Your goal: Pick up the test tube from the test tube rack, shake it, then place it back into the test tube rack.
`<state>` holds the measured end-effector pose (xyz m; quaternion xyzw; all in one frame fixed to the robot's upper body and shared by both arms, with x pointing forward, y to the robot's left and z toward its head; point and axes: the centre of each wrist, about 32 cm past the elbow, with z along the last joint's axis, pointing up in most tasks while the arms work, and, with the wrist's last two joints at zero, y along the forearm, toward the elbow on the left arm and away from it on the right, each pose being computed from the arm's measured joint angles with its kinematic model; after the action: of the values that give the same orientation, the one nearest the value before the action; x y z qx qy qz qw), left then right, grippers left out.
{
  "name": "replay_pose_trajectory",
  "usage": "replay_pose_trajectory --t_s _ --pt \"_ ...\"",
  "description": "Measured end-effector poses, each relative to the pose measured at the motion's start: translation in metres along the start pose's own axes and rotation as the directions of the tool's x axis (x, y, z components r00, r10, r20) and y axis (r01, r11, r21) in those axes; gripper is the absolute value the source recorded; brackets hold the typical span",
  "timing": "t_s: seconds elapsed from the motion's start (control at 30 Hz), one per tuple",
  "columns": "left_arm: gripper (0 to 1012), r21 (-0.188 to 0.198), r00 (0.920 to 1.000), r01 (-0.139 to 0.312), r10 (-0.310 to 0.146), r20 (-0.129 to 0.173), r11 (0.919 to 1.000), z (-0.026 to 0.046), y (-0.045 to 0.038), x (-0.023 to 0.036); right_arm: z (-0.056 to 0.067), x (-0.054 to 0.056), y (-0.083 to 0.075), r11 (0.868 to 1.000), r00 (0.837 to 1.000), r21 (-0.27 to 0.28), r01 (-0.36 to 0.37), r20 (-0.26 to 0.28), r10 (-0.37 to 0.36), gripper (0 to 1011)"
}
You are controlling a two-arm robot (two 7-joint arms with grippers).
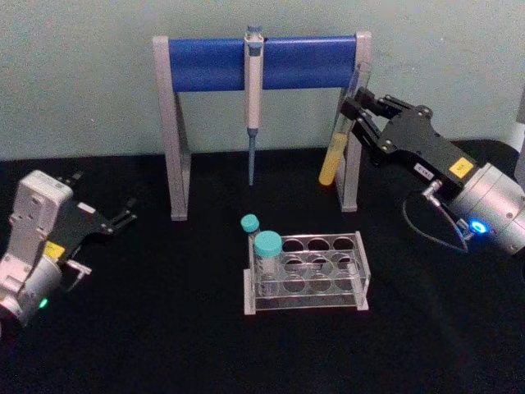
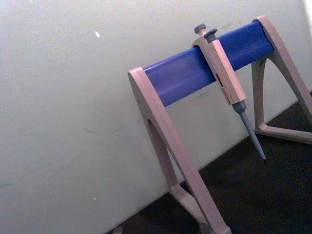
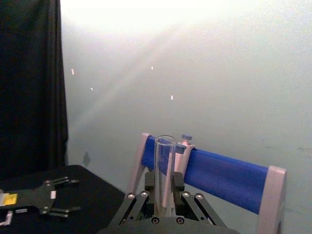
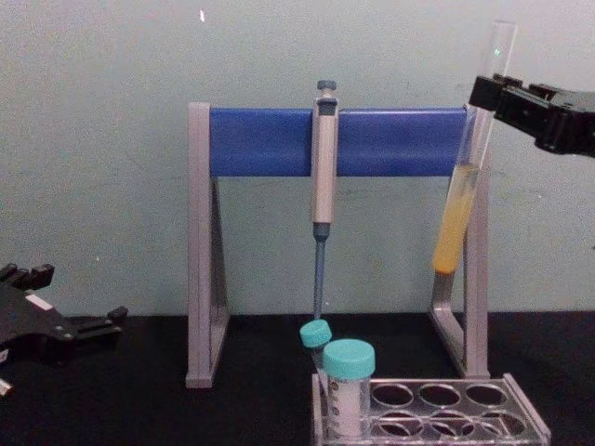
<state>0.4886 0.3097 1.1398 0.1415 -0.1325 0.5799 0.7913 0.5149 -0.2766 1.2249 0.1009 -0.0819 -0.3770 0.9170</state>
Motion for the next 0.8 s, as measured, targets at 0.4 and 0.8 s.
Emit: replay_pose_trajectory --t_s 0.4,0.8 --pt "1001 0.000 1.0000 0.000 0.000 0.000 1.0000 0.0000 0.0000 0.0000 -0.0046 -0.0015 0.0011 1.000 0.999 -0.003 0.021 0.026 -0.021 226" --pt "1002 0.000 1.0000 0.000 0.000 0.000 1.0000 0.0000 0.0000 0.0000 -0.0071 -0.0016 0.0048 1.000 0.999 0.005 0.016 0.043 -0.016 226"
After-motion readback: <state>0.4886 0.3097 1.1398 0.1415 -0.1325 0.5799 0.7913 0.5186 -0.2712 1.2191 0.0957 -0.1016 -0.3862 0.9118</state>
